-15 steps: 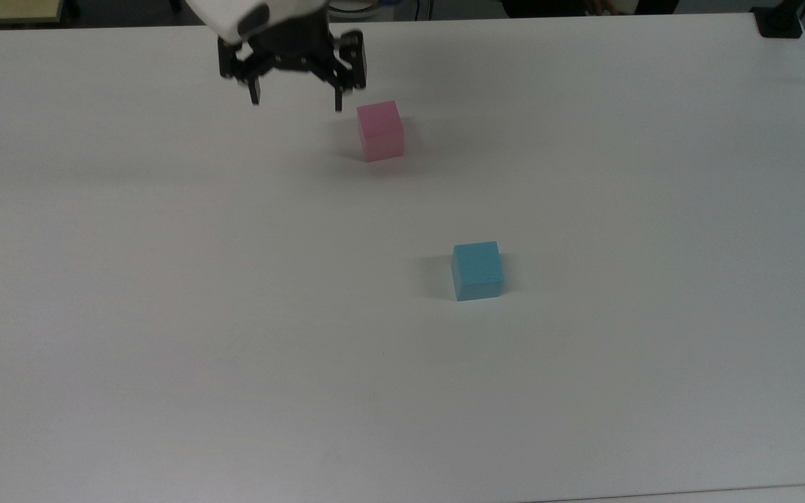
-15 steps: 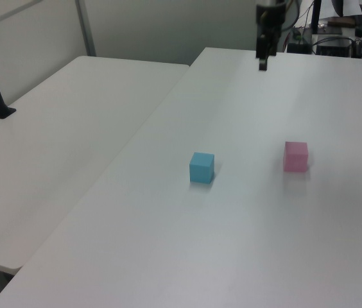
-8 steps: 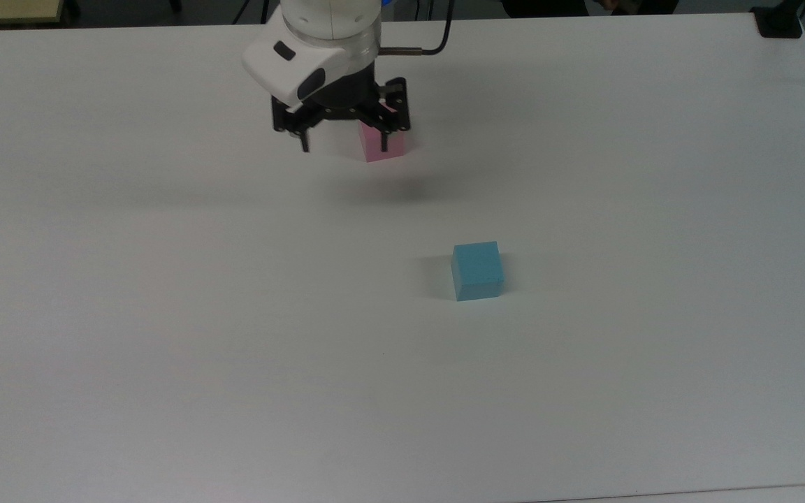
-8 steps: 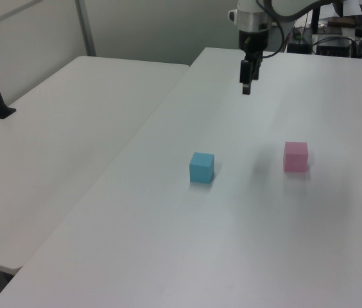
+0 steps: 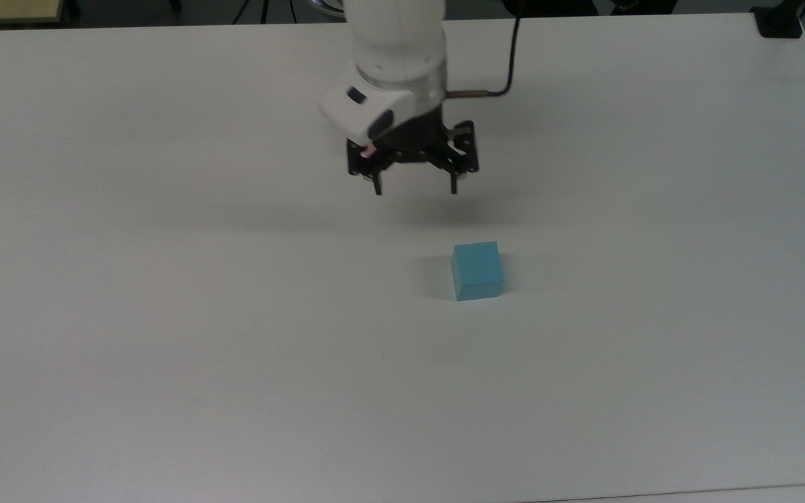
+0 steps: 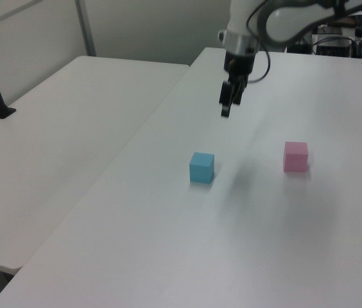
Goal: Put blue cube on pink cube
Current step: 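Move the open gripper over the light-blue cube and lower it, then close the gripper on the light-blue cube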
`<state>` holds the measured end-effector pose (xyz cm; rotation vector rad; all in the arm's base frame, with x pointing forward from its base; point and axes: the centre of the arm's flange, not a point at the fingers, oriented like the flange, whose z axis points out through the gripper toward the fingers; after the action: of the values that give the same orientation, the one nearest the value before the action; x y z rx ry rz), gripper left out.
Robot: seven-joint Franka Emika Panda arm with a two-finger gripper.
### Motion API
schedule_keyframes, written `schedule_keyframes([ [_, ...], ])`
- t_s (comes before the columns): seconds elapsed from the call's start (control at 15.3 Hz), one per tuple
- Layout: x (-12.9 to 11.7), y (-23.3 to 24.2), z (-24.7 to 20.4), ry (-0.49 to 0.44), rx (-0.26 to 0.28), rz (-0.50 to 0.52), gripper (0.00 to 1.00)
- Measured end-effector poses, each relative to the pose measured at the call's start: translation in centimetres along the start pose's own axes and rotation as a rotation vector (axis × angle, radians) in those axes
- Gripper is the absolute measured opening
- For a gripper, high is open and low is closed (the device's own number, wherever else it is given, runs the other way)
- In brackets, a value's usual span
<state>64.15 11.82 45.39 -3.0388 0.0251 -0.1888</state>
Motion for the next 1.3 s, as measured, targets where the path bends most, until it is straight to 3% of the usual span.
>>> schedule_keyframes([
  [0.2, 0.5, -1.6, 2.5, 0.023, -0.008, 0.000, 1.00],
  [0.52, 0.9, -3.1, 5.7, 0.018, -0.086, 0.001, 1.00],
  [1.04, 1.7, -7.5, 9.8, 0.019, -0.074, 0.026, 1.00],
  [1.3, 2.4, -9.6, 9.6, 0.050, -0.078, 0.014, 1.00],
])
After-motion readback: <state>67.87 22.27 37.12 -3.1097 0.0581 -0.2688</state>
